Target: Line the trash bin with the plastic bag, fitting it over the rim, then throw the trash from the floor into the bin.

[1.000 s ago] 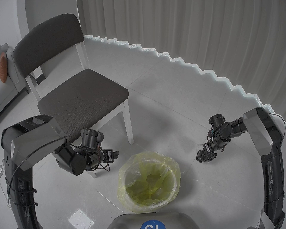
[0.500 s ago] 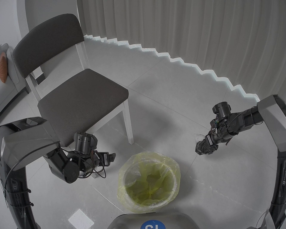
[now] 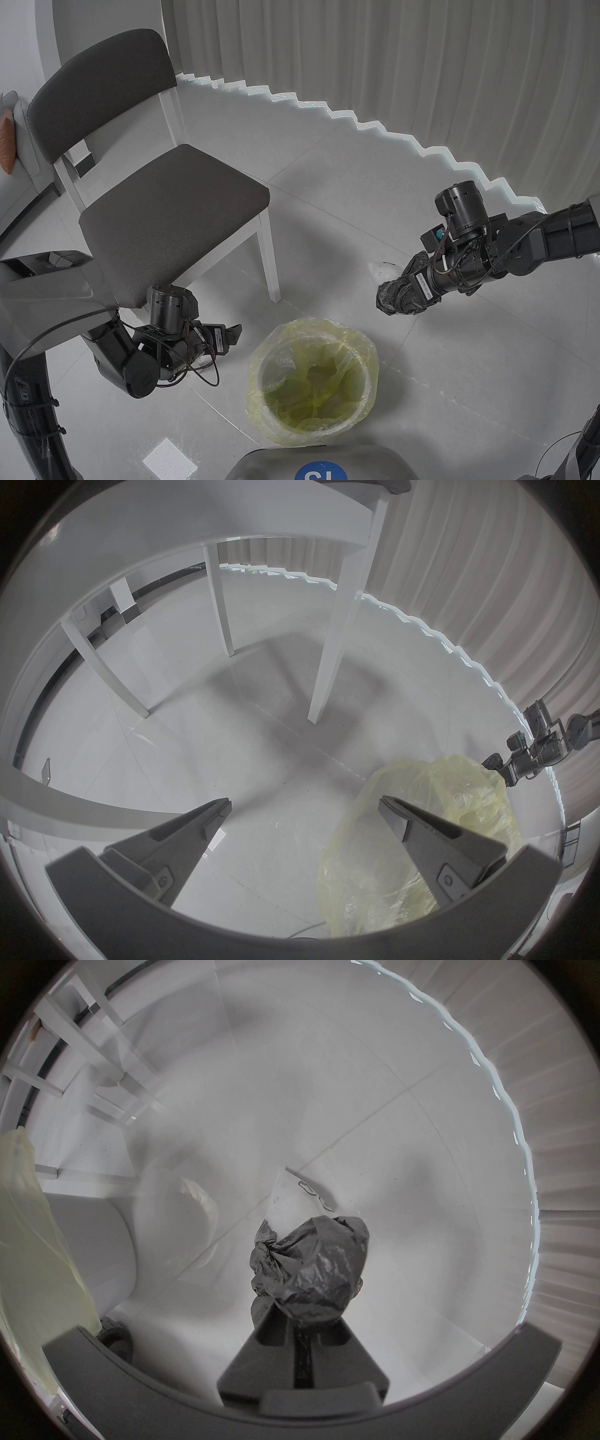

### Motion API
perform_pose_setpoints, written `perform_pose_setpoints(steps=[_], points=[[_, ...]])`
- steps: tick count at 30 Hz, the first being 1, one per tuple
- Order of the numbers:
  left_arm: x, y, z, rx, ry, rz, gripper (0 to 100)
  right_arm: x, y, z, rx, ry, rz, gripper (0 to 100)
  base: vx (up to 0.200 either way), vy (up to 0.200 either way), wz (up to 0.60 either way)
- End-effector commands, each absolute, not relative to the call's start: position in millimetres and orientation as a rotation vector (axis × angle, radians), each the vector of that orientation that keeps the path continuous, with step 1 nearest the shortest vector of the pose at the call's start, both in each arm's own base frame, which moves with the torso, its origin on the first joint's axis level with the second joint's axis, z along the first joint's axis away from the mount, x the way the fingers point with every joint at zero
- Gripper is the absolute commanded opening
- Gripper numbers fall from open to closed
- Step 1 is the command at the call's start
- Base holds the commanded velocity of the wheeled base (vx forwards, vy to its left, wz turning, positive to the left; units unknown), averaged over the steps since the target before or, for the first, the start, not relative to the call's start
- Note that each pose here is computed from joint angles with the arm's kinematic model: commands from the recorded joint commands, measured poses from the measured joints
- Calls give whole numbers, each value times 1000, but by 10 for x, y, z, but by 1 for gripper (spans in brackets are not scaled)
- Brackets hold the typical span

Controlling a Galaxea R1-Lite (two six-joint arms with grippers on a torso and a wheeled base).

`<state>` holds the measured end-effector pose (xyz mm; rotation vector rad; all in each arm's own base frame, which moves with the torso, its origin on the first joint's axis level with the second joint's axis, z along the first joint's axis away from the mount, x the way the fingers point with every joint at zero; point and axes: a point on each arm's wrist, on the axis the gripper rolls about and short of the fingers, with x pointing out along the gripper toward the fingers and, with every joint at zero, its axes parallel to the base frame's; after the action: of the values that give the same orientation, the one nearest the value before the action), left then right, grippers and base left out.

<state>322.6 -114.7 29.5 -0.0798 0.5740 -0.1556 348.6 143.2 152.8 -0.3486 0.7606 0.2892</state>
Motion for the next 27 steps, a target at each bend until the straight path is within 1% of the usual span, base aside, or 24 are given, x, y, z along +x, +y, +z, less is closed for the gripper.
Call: perform_pose_setpoints(steps=[1,8,16,27], points=[[3164,-1151,262,-74,588,-160,100,3320,1557,1687,-359,716,330,0,0,0,0],[3110,-1126,257,-72,598,-158,100,3155,1817,1616,-395,726,405,0,0,0,0],[3069,-1089,227,-80,573,-156,100,2975,2079,1542,-435,739,484,0,0,0,0],[3045,-1107,249,-84,556,-165,100,2735,2261,1315,-503,800,560,0,0,0,0]])
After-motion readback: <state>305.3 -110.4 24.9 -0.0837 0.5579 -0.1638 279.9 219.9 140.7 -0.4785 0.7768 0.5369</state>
